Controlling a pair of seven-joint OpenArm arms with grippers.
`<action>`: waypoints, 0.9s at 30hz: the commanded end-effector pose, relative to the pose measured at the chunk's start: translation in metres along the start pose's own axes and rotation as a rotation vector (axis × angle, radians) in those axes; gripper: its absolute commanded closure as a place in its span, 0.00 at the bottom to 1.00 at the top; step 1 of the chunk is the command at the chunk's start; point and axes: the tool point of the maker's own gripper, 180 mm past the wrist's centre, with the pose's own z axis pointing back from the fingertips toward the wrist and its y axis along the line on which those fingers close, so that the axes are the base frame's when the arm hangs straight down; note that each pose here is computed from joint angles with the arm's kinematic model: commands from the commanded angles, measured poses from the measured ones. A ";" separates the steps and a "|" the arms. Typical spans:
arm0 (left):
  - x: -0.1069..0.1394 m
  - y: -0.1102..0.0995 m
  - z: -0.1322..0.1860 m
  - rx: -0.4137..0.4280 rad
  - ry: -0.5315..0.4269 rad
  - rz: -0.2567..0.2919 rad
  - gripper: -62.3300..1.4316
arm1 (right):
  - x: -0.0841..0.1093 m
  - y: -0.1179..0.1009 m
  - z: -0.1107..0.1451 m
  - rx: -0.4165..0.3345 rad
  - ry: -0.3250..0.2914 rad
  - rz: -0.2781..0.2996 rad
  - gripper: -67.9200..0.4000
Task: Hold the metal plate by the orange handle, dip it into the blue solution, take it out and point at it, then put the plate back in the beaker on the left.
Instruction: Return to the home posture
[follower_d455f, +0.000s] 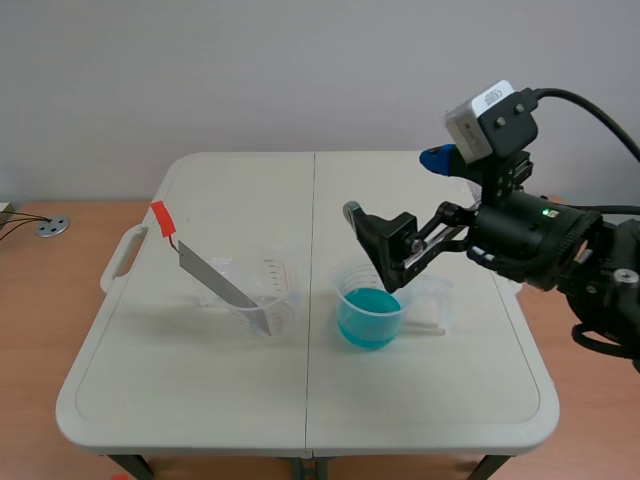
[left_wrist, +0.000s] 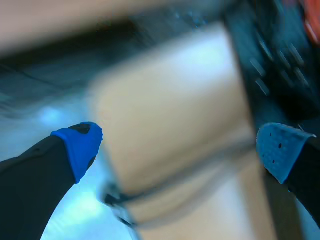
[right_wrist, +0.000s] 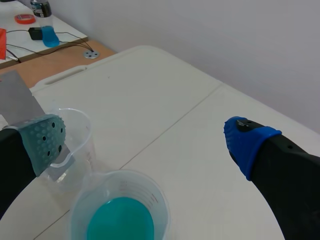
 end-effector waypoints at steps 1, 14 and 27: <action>0.040 0.023 0.002 0.038 -0.097 -0.036 0.00 | 0.011 -0.005 0.005 -0.012 -0.024 0.001 0.02; 0.209 0.033 0.036 0.090 -0.526 -0.196 0.00 | 0.003 0.010 0.051 -0.079 0.064 -0.014 0.02; 0.266 -0.058 0.055 -0.019 -0.713 -0.313 0.00 | 0.007 0.041 0.078 -0.084 0.102 -0.034 0.02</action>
